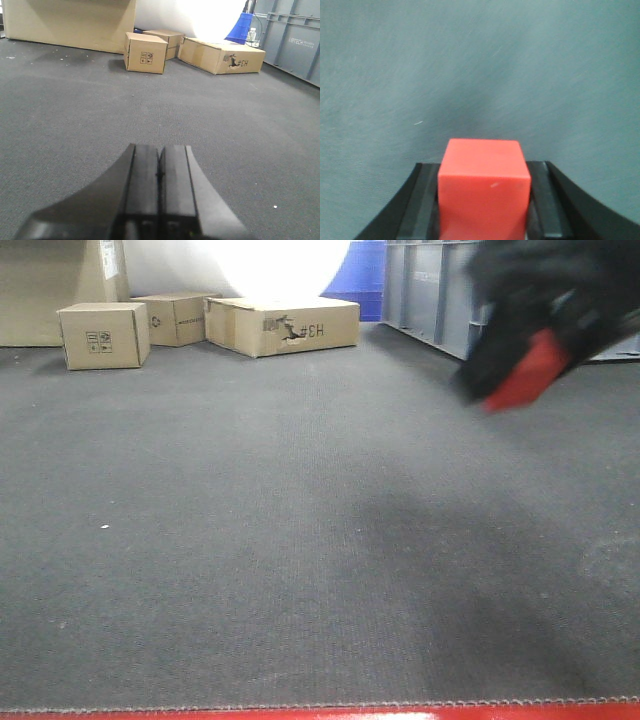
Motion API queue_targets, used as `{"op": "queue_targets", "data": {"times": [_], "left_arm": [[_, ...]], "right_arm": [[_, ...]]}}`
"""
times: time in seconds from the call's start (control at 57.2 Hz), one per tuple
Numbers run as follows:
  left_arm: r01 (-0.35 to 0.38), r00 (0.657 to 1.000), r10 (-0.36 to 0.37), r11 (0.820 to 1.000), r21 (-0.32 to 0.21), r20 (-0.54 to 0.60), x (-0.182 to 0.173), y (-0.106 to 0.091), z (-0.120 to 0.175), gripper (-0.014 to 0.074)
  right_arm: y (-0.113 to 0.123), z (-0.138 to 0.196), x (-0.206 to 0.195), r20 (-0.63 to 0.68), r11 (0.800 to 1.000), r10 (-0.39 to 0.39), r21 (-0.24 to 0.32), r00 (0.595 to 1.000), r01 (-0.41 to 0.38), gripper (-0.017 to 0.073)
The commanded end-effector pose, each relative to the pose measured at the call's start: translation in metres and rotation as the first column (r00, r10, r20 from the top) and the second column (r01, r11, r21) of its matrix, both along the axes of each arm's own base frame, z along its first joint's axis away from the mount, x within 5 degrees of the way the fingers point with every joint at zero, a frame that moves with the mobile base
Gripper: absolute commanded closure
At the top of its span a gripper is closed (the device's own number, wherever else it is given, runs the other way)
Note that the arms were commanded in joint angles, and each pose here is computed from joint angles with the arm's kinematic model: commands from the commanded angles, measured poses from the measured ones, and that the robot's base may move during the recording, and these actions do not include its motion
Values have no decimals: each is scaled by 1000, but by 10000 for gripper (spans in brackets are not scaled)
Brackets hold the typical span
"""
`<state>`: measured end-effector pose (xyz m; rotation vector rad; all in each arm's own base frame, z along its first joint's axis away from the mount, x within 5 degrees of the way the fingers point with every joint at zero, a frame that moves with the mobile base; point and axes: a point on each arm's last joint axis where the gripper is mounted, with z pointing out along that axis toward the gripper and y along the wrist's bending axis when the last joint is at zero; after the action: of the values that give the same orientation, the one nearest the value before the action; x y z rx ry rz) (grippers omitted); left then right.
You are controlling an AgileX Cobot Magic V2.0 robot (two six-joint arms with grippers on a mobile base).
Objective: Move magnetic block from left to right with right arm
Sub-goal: 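Lower the red cube onto the grey table with the right gripper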
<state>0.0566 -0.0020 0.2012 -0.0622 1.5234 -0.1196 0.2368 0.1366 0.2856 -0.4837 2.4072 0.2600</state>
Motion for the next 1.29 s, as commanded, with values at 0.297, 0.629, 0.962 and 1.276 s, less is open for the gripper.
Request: {"op": "queue_targets", "data": {"times": [0.297,0.629,0.962,1.276], "left_arm": [[-4,997,5,1000,-7,80,-1,1,5,720],[-4,997,5,1000,-7,80,-1,1,5,720],[-4,997,5,1000,-7,80,-1,1,5,720],[-4,997,5,1000,-7,80,-1,1,5,720]], "right_arm": [[93,-3,49,-283,938,-345,-81,895,336,305],[138,-10,61,-434,937,-348,-129,831,325,305],[139,-11,61,-460,937,-343,-106,819,334,308],[134,-29,72,-494,922,-383,-147,780,359,305]]}}
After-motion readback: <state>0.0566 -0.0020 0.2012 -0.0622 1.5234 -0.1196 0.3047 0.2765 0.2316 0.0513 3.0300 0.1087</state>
